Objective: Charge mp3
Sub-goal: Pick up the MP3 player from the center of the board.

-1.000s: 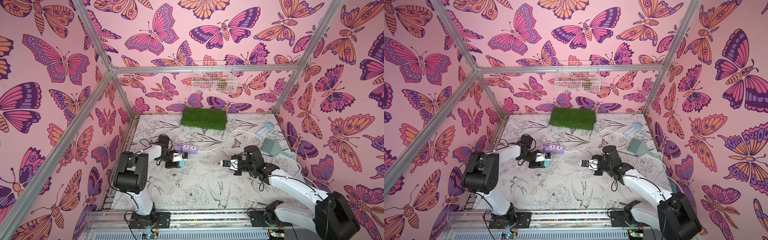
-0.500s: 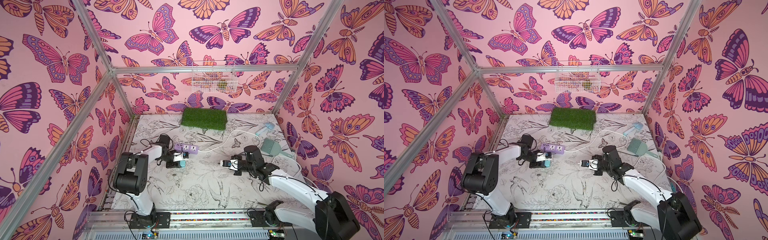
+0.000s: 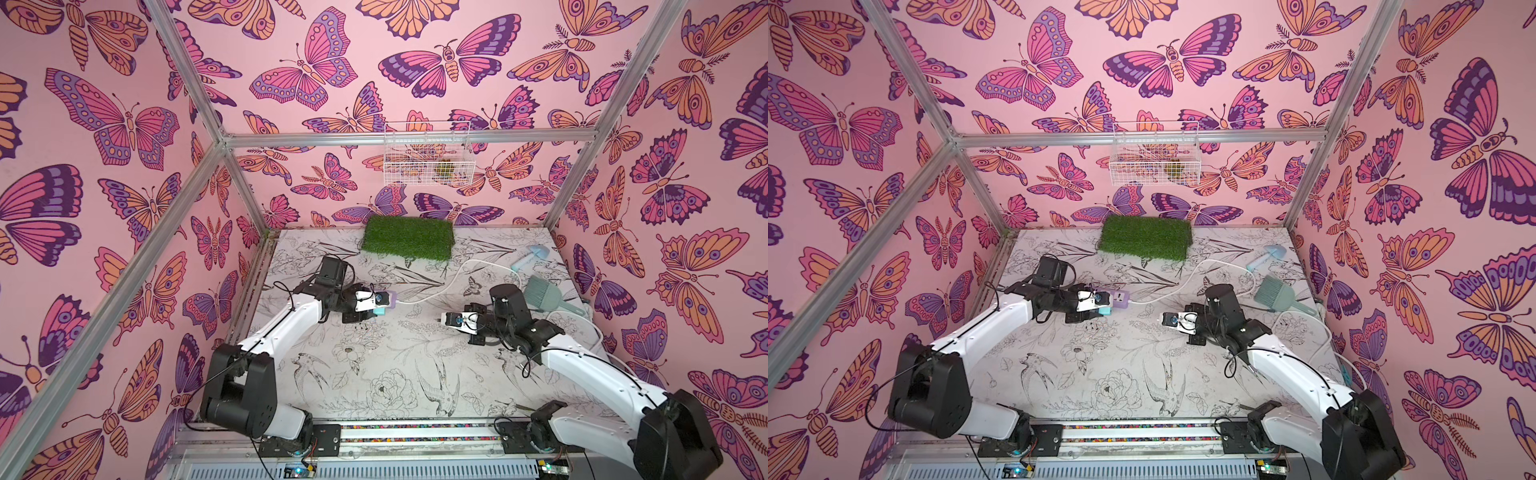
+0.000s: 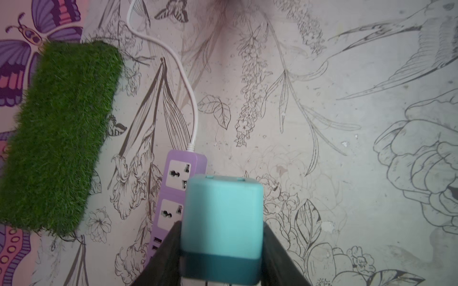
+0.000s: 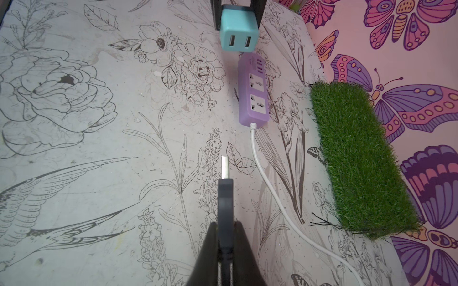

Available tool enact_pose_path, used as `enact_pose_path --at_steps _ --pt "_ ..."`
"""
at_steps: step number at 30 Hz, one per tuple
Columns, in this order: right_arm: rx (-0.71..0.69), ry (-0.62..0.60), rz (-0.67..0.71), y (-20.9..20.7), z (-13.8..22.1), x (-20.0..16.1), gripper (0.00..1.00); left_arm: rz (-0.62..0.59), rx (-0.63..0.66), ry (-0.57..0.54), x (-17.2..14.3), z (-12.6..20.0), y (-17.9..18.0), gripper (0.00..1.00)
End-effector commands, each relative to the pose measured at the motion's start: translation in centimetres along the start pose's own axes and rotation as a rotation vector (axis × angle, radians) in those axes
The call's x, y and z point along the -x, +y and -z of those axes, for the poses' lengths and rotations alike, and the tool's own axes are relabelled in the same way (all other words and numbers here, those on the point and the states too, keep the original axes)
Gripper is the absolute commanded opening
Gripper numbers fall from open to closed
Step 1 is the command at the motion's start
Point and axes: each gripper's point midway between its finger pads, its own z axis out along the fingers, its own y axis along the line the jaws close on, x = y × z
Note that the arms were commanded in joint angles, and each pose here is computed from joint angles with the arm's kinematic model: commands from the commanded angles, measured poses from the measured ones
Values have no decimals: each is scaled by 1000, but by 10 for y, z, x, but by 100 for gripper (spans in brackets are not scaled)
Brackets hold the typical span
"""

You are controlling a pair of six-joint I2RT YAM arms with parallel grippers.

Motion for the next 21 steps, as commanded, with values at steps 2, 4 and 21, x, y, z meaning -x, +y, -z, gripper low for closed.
enact_pose_path --at_steps 2,4,21 --pt "-14 21 22 -10 11 10 0 -10 -7 -134 35 7 -12 28" --pt "4 3 25 -10 11 15 0 -20 -1 -179 46 12 -13 25" --pt "106 -151 -10 -8 13 63 0 -180 88 -417 98 26 -22 16"
